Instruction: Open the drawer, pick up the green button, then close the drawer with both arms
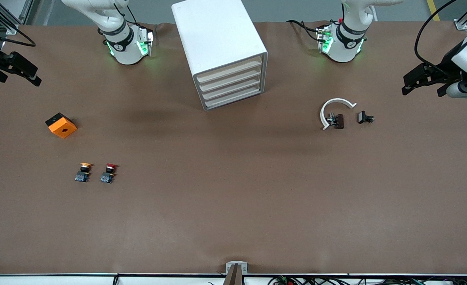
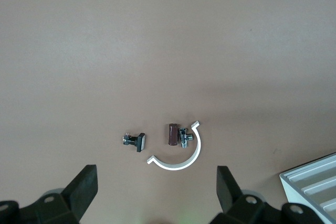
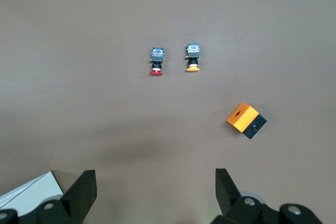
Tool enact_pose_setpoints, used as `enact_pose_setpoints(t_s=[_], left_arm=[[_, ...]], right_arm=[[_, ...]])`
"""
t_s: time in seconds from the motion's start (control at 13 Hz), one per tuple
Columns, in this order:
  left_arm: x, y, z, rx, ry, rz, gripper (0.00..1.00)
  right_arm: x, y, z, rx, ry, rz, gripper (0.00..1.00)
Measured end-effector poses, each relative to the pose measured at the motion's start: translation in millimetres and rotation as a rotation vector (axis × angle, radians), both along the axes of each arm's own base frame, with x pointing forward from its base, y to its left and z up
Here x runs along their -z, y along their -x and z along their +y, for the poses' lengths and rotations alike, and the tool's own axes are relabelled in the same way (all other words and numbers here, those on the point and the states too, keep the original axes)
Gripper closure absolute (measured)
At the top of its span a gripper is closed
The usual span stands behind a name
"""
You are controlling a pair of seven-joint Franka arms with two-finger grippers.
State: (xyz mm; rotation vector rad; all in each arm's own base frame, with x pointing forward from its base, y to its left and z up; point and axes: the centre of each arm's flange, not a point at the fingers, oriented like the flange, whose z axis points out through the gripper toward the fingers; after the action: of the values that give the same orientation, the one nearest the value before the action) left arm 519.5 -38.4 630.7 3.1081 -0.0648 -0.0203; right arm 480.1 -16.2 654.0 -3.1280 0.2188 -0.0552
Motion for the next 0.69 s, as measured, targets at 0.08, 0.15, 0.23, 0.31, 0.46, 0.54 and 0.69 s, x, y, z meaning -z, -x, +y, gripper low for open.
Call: enact_pose_setpoints(t_s=[0.08,0.15,0.23,0.31,0.46,0.54,0.69], left_arm=[[1,0,0,0.0,0.0,0.001,0.0],[2,-1,0,0.0,0.0,0.003,0.0],[2,-2,0,0.0,0.0,0.005,0.0],[3,-2,0,0.0,0.0,0.006,0.0],[6,-2,0,0.0,0.0,0.015,0.0],[10,-2,-1,0.002,-0.002,0.038,0.0],[23,-3,-2,0.005,-0.005,0.094,0.0]], right_arm=[[0,0,0,0.0,0.0,0.0,0.0],[0,0,0,0.0,0.0,0.0,0.0],[0,0,0,0.0,0.0,0.0,0.0],[0,0,0,0.0,0.0,0.0,0.0],[1,0,0,-0.001,0.0,0.002,0.0],[1,0,-1,-0.006,0.0,0.003,0.0],[2,0,-2,-0.026,0.0,0.004,0.0]])
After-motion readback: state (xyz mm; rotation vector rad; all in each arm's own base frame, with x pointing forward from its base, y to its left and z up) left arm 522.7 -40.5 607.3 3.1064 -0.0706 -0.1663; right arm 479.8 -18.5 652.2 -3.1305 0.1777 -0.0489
